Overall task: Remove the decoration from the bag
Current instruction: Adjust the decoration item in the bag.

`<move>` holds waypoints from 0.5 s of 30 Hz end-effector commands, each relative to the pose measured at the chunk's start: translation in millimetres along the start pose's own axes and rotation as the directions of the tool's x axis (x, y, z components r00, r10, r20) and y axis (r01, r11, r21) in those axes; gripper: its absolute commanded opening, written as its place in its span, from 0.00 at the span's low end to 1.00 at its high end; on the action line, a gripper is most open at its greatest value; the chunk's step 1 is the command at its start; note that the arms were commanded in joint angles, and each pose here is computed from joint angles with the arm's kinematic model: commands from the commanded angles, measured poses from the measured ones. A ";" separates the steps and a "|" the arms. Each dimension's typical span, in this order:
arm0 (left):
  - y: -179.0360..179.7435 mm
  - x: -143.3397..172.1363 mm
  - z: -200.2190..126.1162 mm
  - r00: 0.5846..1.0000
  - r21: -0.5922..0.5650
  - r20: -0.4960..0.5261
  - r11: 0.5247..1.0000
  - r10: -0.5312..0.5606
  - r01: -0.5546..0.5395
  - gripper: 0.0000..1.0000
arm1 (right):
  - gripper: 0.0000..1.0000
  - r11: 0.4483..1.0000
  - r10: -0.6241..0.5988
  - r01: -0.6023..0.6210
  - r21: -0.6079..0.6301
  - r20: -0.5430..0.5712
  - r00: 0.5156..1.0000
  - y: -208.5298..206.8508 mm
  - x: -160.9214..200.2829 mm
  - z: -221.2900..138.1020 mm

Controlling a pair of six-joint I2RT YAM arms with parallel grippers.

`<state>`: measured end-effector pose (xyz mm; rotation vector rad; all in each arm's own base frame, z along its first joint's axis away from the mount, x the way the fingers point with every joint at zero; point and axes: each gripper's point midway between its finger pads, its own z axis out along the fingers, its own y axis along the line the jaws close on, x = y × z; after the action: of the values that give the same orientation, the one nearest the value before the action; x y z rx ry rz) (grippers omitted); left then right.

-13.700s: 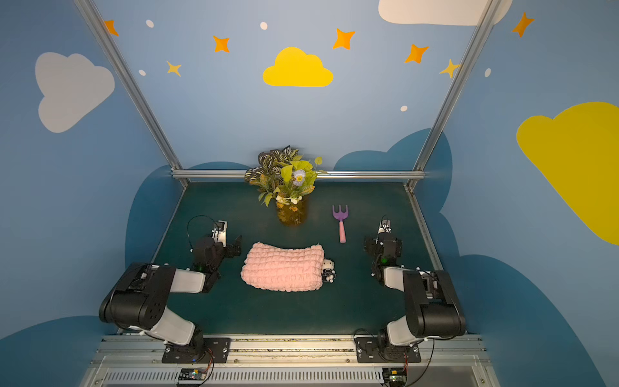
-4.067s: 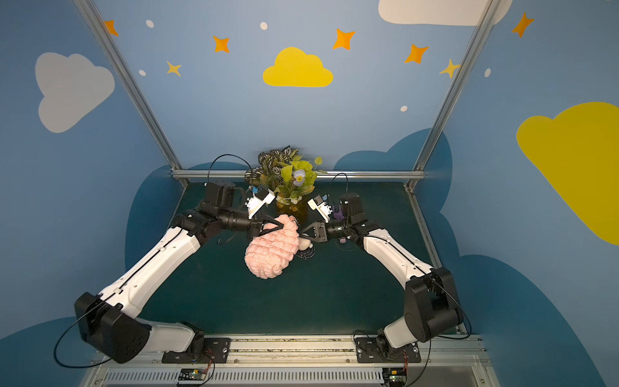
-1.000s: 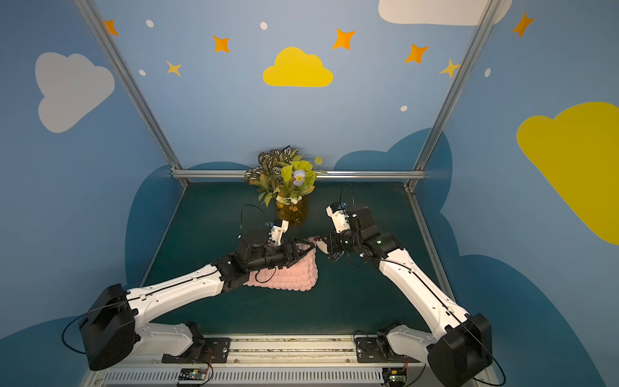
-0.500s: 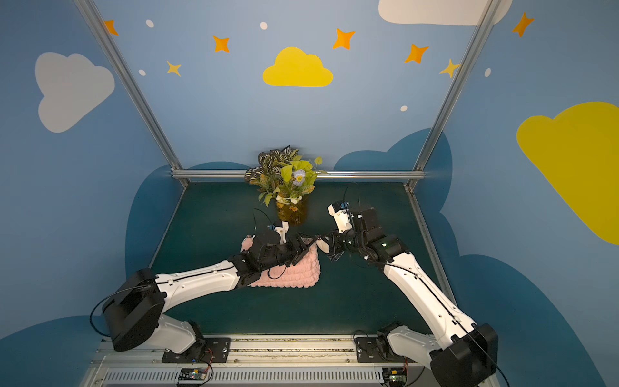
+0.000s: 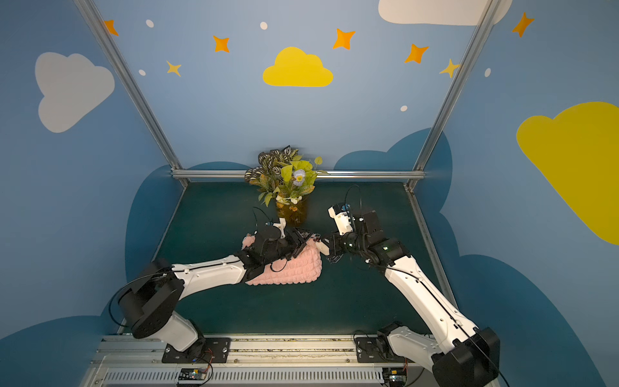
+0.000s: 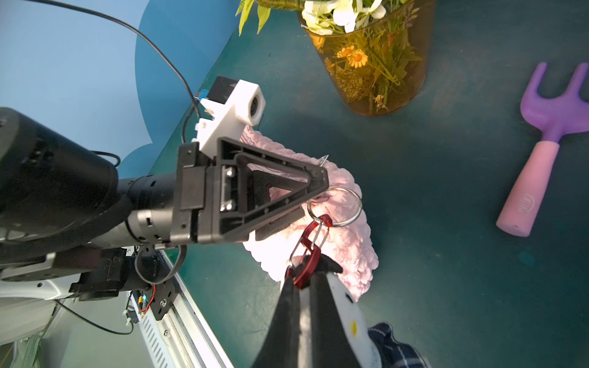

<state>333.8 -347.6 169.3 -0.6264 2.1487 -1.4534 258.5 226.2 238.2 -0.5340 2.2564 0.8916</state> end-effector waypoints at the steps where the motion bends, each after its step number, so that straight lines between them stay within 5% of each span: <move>1: -20.7 -7.8 6.2 1.000 0.074 0.003 0.997 0.009 -0.009 0.45 | 0.00 0.998 -0.021 0.024 -0.061 0.057 0.998 14.5 -10.1 -8.0; 8: -29.0 -6.6 14.2 0.999 0.134 -0.030 0.990 0.037 -0.033 0.06 | 0.00 0.998 0.011 -0.009 -0.066 0.044 0.999 10.4 6.0 -5.5; 15: -49.1 -8.5 17.8 0.991 0.254 -0.057 0.962 0.121 -0.103 0.02 | 0.00 0.997 0.065 -0.064 -0.044 0.025 0.998 -3.1 30.8 2.2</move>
<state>347.0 -365.8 165.7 -0.5136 2.1303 -1.5697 241.8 219.1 208.1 -0.4770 2.2816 0.9342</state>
